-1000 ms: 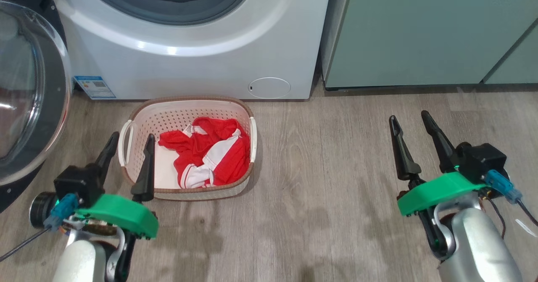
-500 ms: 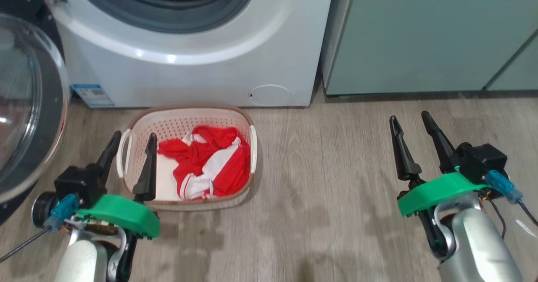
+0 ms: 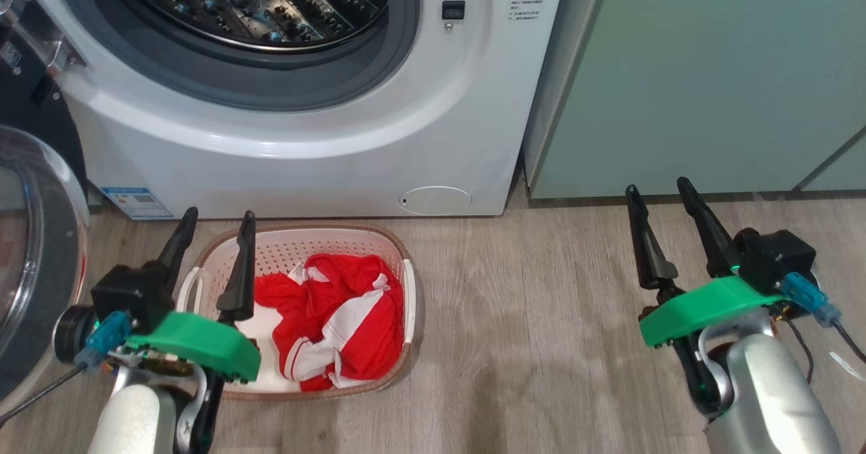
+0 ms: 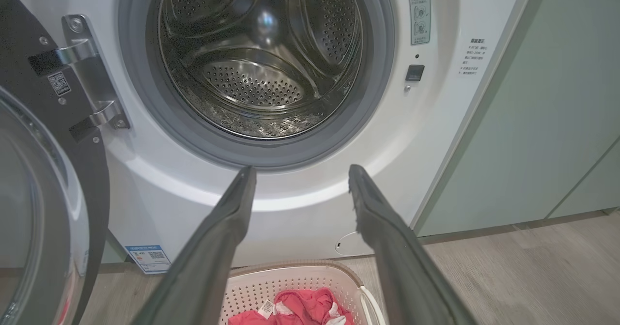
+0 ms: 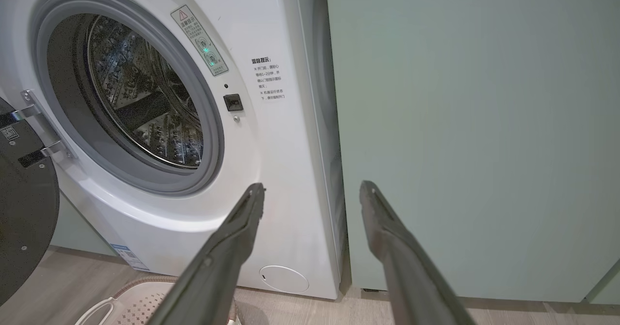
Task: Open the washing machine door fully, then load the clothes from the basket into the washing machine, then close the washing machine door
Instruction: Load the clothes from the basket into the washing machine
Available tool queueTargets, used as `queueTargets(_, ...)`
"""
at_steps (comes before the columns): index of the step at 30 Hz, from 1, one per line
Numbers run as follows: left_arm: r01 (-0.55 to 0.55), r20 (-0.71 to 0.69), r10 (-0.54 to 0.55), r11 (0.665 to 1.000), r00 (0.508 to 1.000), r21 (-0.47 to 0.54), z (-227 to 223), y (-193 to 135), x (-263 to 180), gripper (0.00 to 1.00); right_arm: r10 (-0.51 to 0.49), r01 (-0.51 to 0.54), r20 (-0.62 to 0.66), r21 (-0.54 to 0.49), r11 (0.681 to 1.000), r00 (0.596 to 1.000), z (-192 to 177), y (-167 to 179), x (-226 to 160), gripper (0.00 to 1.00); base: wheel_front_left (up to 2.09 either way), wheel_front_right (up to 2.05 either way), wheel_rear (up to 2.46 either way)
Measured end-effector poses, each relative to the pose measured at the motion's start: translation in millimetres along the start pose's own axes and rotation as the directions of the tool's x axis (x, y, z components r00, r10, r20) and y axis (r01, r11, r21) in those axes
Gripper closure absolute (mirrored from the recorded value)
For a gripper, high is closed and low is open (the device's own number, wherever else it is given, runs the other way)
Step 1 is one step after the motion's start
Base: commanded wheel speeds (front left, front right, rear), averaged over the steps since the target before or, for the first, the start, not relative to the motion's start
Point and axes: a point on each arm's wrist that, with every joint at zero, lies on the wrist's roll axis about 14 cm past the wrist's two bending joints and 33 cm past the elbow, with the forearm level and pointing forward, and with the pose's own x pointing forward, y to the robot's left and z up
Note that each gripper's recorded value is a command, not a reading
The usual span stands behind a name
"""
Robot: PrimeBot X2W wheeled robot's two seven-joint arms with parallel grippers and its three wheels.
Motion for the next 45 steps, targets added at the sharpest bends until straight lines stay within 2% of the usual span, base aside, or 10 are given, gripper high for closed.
queueTargets(22, -0.007, -0.006, 0.007, 1.000, 1.000, 0.000, -1.7, 2.6, 0.0, 0.00, 0.005, -0.005, -0.012, 0.006, 1.000, 1.000, -4.5, 1.8, 1.0, 0.00, 0.05, -0.05, 0.00)
queueTargets(28, -0.005, -0.040, 0.004, 0.999, 0.999, -0.036, -17.3, 2.4, 7.3, 0.00, 0.002, -0.002, -0.032, 0.007, 1.000, 0.999, -13.1, 0.0, 4.8, 0.00, 0.00, 0.00, 0.00)
queueTargets(32, 0.006, -0.078, -0.012, 0.997, 0.997, -0.073, -36.5, 1.3, 26.5, 0.00, 0.004, -0.004, -0.047, 0.008, 1.000, 0.999, -20.8, -0.8, 13.8, 0.00, 0.00, 0.00, 0.00)
queueTargets(37, 0.005, -0.179, -0.029, 0.991, 0.983, -0.131, -82.3, 0.8, 53.4, 0.00, 0.013, -0.012, -0.060, 0.008, 1.000, 0.998, -31.1, -1.3, 32.6, 0.00, 0.00, 0.00, 0.00)
queueTargets(41, -0.001, -0.304, -0.047, 0.988, 0.951, -0.157, -133.5, -1.7, 67.4, 0.00, 0.014, -0.014, -0.089, 0.007, 1.000, 0.996, -47.4, -4.2, 45.5, 0.00, 0.00, 0.00, 0.00)
queueTargets(42, -0.001, -0.304, -0.047, 0.988, 0.951, -0.157, -133.5, -1.7, 67.4, 0.00, 0.014, -0.014, -0.089, 0.007, 1.000, 0.996, -47.4, -4.2, 45.5, 0.00, 0.00, 0.00, 0.00)
queueTargets(43, 0.001, -0.375, -0.064, 0.986, 0.925, -0.164, -161.1, -5.0, 72.3, 0.00, 0.014, -0.013, -0.104, 0.007, 1.000, 0.994, -56.3, -6.3, 51.8, 0.00, 0.00, 0.00, 0.00)
queueTargets(45, -0.002, -0.410, -0.069, 0.985, 0.910, -0.171, -174.7, -6.4, 74.3, 0.00, 0.012, -0.012, -0.112, 0.007, 1.000, 0.994, -61.1, -7.7, 54.9, 0.00, 0.00, 0.00, 0.00)
